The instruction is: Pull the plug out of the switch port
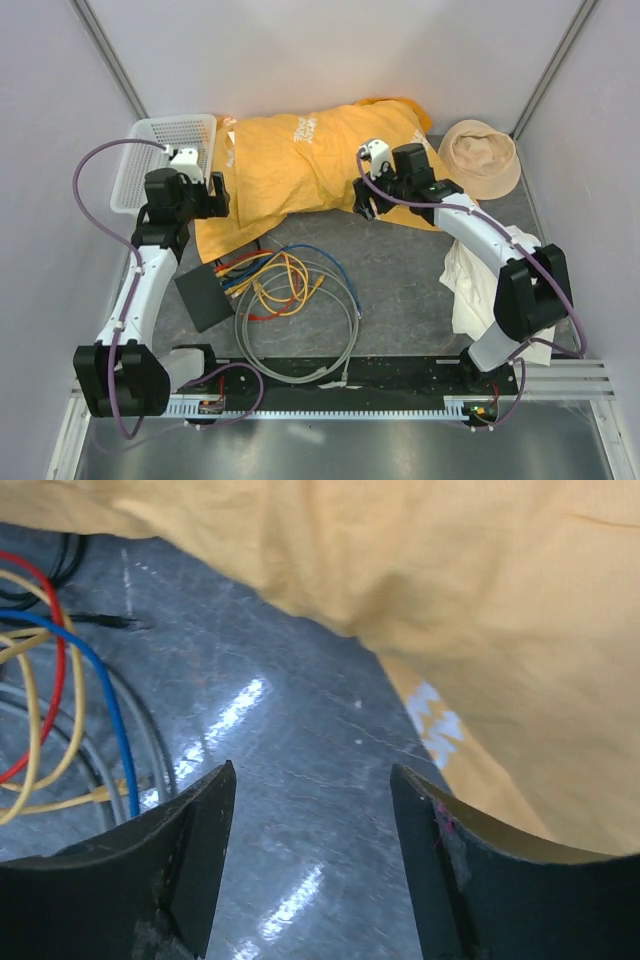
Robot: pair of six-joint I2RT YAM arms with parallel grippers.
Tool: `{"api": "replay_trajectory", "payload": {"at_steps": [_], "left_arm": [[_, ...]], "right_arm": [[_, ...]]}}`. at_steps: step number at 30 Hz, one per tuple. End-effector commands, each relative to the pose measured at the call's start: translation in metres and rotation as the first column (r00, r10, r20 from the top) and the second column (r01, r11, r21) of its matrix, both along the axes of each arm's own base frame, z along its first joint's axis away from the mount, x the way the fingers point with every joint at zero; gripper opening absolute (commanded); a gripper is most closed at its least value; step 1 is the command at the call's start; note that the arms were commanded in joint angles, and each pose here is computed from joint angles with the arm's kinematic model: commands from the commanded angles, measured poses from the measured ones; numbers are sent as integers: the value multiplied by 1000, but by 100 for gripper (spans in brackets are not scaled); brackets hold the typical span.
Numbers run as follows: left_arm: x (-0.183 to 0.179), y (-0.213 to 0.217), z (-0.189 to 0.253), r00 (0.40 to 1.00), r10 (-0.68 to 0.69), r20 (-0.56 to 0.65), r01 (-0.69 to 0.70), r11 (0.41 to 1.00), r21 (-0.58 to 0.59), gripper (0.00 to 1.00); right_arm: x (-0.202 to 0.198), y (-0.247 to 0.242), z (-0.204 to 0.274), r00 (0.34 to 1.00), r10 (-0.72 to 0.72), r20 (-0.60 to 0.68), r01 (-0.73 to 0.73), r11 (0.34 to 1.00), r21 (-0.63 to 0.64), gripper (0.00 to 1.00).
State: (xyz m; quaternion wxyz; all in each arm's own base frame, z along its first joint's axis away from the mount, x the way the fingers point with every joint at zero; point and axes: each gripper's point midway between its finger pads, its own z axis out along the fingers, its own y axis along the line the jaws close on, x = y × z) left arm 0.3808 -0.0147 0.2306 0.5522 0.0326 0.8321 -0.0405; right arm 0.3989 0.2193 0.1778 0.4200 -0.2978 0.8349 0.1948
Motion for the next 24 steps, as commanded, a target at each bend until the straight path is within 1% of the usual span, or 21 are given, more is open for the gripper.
{"api": "replay_trajectory", "payload": {"at_steps": [1, 2, 4, 5, 6, 7, 8, 9, 10, 11, 12, 13, 14, 15, 16, 18, 20, 21, 22, 23, 24], "left_arm": [[-39, -1, -21, 990, -50, -133, 51, 999, 5, 93], [-48, 1, -29, 983, -72, -170, 79, 996, 38, 90], [-58, 6, -39, 976, -82, -204, 102, 991, 91, 87], [-62, 14, -45, 972, -81, -222, 113, 984, 138, 85], [-72, 21, -58, 961, -69, -266, 113, 981, 156, 85], [-77, 27, -61, 958, -65, -280, 116, 978, 172, 85], [-82, 37, -66, 953, -39, -302, 100, 977, 188, 85], [-89, 50, -75, 941, 5, -338, 84, 965, 249, 86], [-90, 60, -80, 931, 44, -362, 65, 956, 285, 86], [-93, 70, -85, 922, 82, -379, 43, 949, 311, 87], [-97, 83, -88, 908, 137, -396, 16, 933, 359, 88], [-101, 88, -92, 896, 157, -416, 9, 929, 369, 89], [-104, 94, -97, 879, 177, -442, 2, 927, 375, 89], [-108, 98, -101, 866, 199, -458, -9, 923, 385, 90], [-114, 100, -105, 849, 208, -485, -6, 922, 386, 90], [-121, 110, -109, 821, 262, -506, -34, 909, 415, 90], [-132, 117, -112, 791, 296, -536, -53, 905, 422, 90], [-137, 120, -113, 780, 307, -546, -60, 904, 423, 90], [-142, 122, -116, 769, 312, -559, -59, 904, 423, 90], [-154, 125, -125, 738, 318, -595, -51, 906, 420, 90], [-160, 125, -132, 719, 310, -622, -43, 913, 406, 90]], "right_arm": [[0, 32, -12, 996, 90, -19, -90, 996, 4, 63], [2, 43, -9, 994, 105, -7, -105, 994, 4, 61], [14, 53, -28, 994, 103, -24, -103, 994, -19, 59], [25, 60, -24, 996, 90, -6, -90, 996, -18, 58], [37, 63, -47, 997, 51, -51, -52, 998, -25, 58], [48, 66, -51, 998, 28, -50, -29, 999, -29, 55], [68, 73, -40, 1000, 1, -9, -1, 1000, -13, 52], [85, 70, -64, 998, -62, -19, 61, 997, -47, 51], [100, 74, -62, 997, -80, 19, 80, 996, -40, 48], [122, 80, -41, 992, -92, 89, 94, 995, -21, 47], [136, 80, -59, 988, -114, 100, 120, 991, -53, 47], [151, 81, -54, 981, -122, 151, 132, 989, -59, 47], [169, 84, -34, 968, -139, 210, 149, 988, -37, 47], [178, 87, -46, 966, -142, 216, 156, 986, -50, 46], [185, 88, -37, 957, -149, 251, 165, 986, -40, 47], [187, 95, -15, 950, -139, 278, 146, 989, -4, 48], [171, 103, -10, 967, -77, 245, 74, 997, 21, 50], [160, 103, 15, 964, -62, 258, 52, 998, 47, 55], [150, 103, 19, 969, -41, 244, 29, 998, 53, 57], [130, 102, 31, 974, -6, 224, -11, 997, 77, 60], [120, 101, 35, 977, 6, 215, -25, 996, 87, 64]]}}
